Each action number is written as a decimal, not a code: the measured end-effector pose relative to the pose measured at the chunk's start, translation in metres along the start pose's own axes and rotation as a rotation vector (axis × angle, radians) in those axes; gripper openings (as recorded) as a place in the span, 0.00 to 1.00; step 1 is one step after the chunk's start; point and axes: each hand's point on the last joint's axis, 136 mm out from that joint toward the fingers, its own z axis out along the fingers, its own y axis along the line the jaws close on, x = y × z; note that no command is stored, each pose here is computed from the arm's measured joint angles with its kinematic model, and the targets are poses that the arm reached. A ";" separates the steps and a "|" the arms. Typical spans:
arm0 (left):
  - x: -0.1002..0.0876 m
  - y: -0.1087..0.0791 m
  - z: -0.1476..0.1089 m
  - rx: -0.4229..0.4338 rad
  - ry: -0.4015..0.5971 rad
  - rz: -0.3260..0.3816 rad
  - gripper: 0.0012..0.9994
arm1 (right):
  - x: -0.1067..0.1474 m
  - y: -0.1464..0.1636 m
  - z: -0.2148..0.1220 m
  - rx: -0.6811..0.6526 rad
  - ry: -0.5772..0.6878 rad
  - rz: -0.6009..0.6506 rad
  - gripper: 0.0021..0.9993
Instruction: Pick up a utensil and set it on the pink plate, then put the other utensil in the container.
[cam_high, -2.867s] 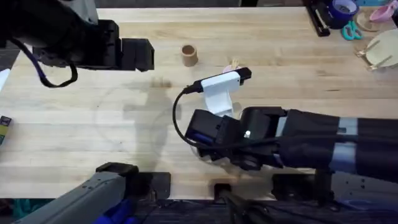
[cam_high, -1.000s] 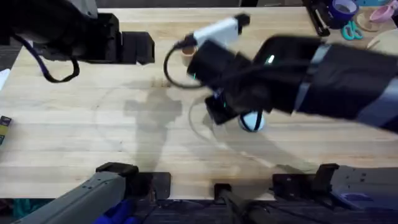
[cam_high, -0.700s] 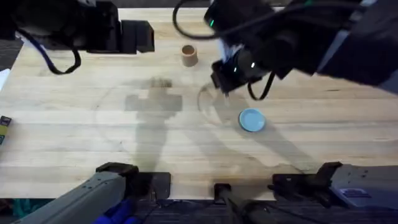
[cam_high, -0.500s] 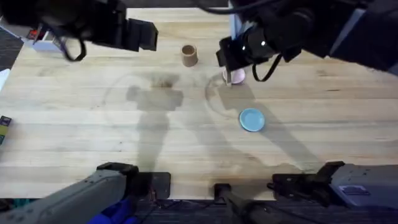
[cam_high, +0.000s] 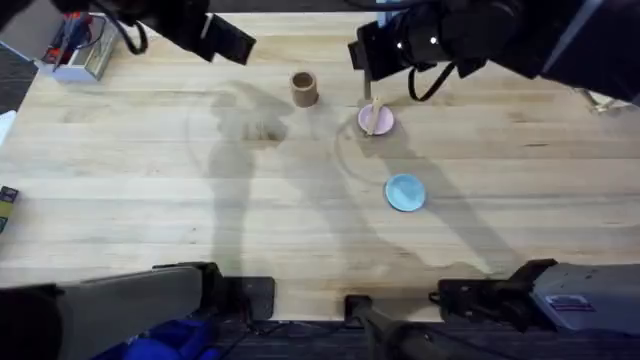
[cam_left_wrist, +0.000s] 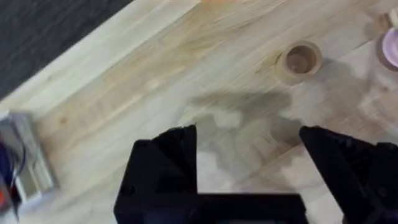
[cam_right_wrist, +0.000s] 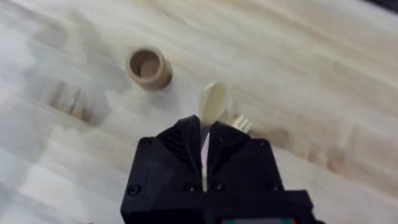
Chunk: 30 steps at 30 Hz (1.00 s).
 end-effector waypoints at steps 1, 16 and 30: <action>-0.001 0.002 0.001 0.027 -0.023 0.022 0.99 | -0.004 -0.001 0.000 0.000 -0.017 -0.003 0.03; 0.010 0.000 0.062 0.372 -0.248 0.294 0.99 | -0.079 -0.014 0.019 0.026 -0.316 -0.033 0.03; 0.019 -0.018 0.092 0.493 -0.374 0.486 0.99 | -0.098 -0.018 0.070 -0.178 -0.442 -0.184 0.03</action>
